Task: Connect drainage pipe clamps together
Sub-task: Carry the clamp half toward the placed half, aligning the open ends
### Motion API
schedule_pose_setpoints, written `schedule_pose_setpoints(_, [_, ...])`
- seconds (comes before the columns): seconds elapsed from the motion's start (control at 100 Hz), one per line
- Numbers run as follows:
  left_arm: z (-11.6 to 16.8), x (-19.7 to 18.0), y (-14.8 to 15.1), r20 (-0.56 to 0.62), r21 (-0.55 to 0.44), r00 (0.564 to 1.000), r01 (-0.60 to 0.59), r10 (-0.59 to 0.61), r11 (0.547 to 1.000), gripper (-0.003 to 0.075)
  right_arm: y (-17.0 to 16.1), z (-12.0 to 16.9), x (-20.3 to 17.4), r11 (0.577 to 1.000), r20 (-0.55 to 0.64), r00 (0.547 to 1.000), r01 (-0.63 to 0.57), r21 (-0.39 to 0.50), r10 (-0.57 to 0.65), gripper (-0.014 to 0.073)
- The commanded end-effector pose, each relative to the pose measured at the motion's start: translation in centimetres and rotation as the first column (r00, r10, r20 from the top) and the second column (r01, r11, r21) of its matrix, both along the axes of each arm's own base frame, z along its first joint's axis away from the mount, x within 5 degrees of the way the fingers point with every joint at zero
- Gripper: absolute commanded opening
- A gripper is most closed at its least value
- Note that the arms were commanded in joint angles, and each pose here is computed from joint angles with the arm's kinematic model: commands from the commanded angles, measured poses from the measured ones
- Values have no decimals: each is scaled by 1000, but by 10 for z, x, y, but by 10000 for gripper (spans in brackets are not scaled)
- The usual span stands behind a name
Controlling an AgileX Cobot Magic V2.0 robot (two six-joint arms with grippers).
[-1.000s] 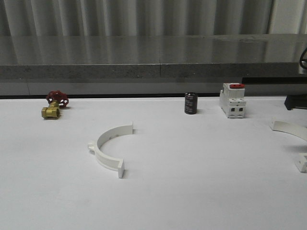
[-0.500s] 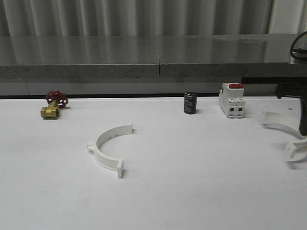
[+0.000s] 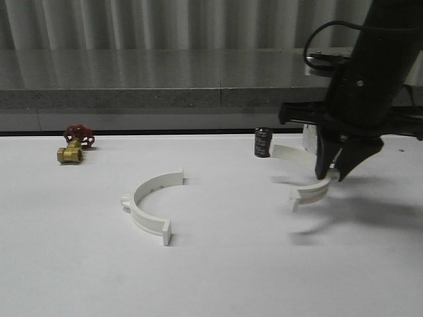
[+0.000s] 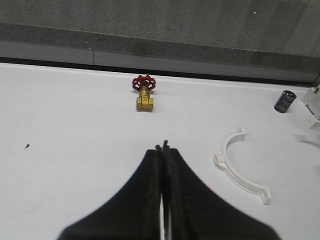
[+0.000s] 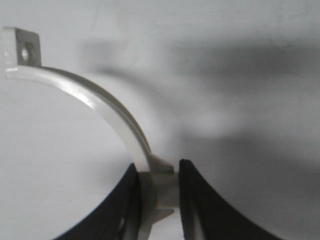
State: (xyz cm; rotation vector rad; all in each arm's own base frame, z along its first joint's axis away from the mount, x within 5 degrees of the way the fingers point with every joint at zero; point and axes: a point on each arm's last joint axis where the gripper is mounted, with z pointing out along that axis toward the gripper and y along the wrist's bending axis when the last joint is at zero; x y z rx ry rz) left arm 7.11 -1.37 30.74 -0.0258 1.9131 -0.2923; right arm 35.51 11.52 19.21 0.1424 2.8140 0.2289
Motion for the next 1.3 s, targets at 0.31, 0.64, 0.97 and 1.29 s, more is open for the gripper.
schedule_pose_setpoints(0.31, [15, 1, -1, 96, -18, 995, 6, -4, 1000, -20, 53, 21, -2, 1000, 117, 993, 19, 13, -21, 142])
schedule_pose_setpoints(0.64, [15, 1, -1, 96, -18, 995, 6, -4, 1000, -20, 102, 18, 6, 1000, 130, 991, -12, -27, 15, 141])
schedule_pose_setpoints(0.97, [15, 1, -1, 96, -18, 995, 6, -4, 1000, -20, 123, 7, 8, 1000, 126, 992, -6, -12, 8, 141])
schedule_pose_setpoints(1.29, [15, 1, -1, 96, -18, 995, 6, -4, 1000, -20, 127, 8, 8, 1000, 137, 991, 10, 15, -12, 141])
